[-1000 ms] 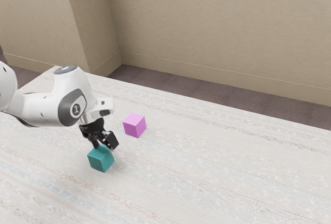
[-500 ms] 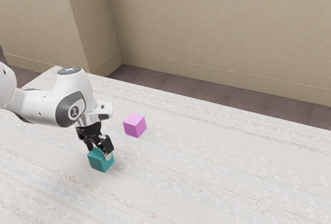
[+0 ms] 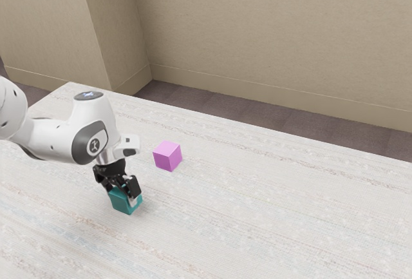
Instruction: Pick up the blue block with one arm, and put the blue block on the pink block with one arm
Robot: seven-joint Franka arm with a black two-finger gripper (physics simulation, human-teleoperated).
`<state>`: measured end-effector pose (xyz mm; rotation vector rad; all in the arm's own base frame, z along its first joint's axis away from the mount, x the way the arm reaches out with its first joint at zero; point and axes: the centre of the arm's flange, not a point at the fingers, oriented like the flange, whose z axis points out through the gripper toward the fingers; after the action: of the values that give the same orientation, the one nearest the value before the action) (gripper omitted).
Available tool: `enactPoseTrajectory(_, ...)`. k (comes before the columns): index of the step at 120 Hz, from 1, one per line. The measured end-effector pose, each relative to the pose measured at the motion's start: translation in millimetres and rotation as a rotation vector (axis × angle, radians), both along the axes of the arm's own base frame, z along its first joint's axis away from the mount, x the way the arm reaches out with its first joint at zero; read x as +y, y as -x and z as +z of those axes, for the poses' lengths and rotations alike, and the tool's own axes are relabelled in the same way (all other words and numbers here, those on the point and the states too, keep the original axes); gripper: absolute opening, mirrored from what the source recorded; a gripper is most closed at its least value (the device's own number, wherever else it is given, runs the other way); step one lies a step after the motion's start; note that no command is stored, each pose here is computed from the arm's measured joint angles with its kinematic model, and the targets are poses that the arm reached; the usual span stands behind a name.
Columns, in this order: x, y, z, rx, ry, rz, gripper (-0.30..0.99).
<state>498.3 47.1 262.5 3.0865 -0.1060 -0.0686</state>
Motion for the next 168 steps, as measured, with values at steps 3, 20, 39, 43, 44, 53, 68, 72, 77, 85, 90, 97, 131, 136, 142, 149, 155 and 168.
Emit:
enactPoseTrajectory(3,0,0,0,-0.001,0.0,0.002,0.68)
enactPoseTrajectory(20,0,-9,3,-0.017,-0.003,0.008,0.67)
enactPoseTrajectory(39,0,-12,2,-0.019,-0.004,0.014,0.65)
enactPoseTrajectory(43,0,-12,0,-0.017,-0.004,0.015,0.64)
enactPoseTrajectory(44,0,-12,0,-0.017,-0.004,0.016,0.64)
enactPoseTrajectory(53,0,-11,-3,-0.011,-0.004,0.018,0.63)
enactPoseTrajectory(68,0,-10,-8,-0.003,-0.003,0.021,0.59)
enactPoseTrajectory(72,0,-10,-8,-0.003,-0.004,0.022,0.58)
enactPoseTrajectory(77,0,-10,-8,-0.003,-0.004,0.022,0.57)
enactPoseTrajectory(85,0,-10,-7,-0.004,-0.004,0.022,0.54)
enactPoseTrajectory(90,0,-10,-7,-0.004,-0.005,0.022,0.52)
enactPoseTrajectory(97,0,-11,-6,-0.006,-0.006,0.022,0.49)
enactPoseTrajectory(131,0,-12,-2,-0.015,-0.012,0.021,0.38)
enactPoseTrajectory(136,-1,-12,2,-0.023,-0.014,0.02,0.37)
enactPoseTrajectory(142,-1,-16,13,-0.042,-0.016,0.02,0.37)
enactPoseTrajectory(149,6,-32,37,-0.081,-0.028,0.022,0.35)
enactPoseTrajectory(155,19,-49,63,-0.112,-0.043,0.033,0.36)
enactPoseTrajectory(168,31,-80,92,-0.118,-0.059,0.038,0.37)
